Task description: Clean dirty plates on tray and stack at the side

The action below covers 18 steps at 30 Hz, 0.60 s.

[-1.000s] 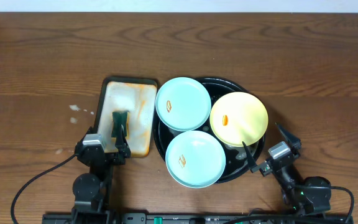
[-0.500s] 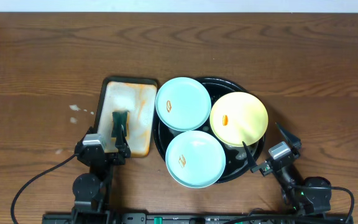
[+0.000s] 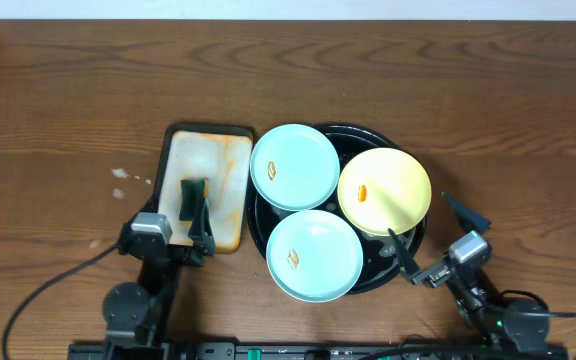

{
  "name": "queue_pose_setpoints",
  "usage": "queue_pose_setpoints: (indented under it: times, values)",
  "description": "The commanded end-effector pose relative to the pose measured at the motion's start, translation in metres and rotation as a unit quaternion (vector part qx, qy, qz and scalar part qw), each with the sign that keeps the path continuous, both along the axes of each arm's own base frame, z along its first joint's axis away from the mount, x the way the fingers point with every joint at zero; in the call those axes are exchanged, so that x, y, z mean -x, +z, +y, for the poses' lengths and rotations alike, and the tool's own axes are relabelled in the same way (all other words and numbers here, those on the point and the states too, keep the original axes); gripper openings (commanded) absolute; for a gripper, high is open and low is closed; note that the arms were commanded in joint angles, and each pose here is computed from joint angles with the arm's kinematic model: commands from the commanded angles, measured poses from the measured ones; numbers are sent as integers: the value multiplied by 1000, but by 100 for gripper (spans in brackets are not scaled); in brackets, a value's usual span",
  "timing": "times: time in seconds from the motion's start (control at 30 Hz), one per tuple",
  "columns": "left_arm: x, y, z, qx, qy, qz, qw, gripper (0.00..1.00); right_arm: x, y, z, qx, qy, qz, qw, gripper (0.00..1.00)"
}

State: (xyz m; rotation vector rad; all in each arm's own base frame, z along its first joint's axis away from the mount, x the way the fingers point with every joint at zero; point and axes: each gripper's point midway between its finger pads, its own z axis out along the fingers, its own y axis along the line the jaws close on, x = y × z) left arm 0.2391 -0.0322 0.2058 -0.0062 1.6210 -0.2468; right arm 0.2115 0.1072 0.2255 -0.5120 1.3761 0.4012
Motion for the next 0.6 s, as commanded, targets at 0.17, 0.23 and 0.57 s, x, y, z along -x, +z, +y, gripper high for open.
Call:
queue_pose_setpoints:
  times: [0.17,0.23,0.57]
  values:
    - [-9,30,2,7,14,198,980,84,-12,60,1,16,2,125,992,99]
    - [-17,38,2,3,14,242,970,84,-24,66,3,53,3,146,988,99]
    - [-42,25,-7,-7,0,422,907,84,-93,52,15,102,27,391,914,99]
